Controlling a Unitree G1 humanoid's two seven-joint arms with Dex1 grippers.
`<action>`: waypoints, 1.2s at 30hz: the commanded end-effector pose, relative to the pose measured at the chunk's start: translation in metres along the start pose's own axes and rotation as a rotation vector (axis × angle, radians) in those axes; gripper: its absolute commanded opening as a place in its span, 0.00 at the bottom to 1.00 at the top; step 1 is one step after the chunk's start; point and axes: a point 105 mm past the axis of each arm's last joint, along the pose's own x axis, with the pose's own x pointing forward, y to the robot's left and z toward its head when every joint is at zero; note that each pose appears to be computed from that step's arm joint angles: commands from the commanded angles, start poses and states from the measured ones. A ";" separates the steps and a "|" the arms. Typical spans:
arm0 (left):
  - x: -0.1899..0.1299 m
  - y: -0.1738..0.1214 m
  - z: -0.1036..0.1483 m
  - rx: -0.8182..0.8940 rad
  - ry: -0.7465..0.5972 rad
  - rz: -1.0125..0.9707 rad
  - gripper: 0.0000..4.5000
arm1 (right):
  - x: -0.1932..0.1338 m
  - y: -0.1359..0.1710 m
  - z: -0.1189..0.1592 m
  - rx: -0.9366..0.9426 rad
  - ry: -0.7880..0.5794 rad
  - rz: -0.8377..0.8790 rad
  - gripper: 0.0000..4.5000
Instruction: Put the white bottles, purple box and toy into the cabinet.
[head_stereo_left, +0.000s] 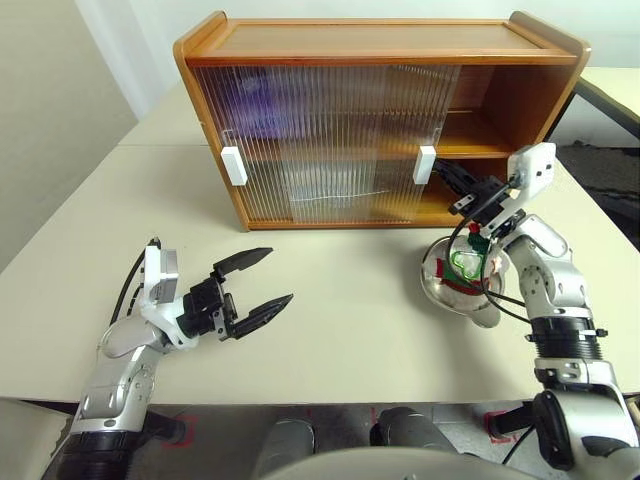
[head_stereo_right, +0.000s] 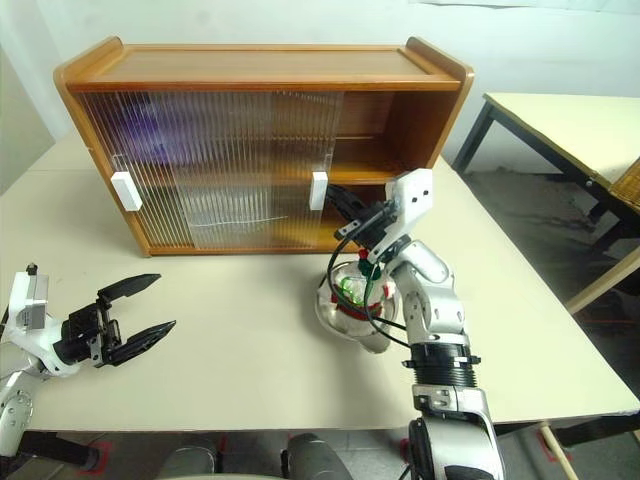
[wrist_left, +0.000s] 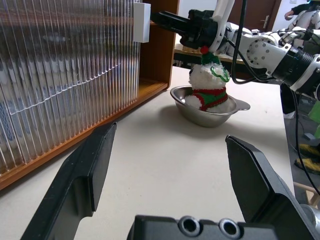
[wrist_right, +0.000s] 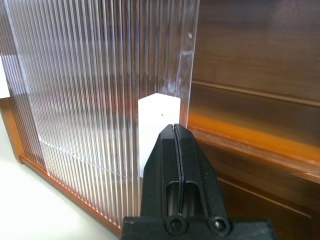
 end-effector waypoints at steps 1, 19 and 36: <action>-0.001 -0.001 -0.004 0.001 0.016 0.001 1.00 | 0.005 0.002 0.008 0.001 0.015 0.021 0.01; 0.001 -0.003 -0.002 0.000 0.007 0.004 1.00 | 0.020 0.025 0.016 0.113 0.099 0.112 0.01; 0.004 -0.003 -0.002 0.005 0.008 -0.002 1.00 | 0.037 0.047 0.016 0.158 0.072 0.167 0.01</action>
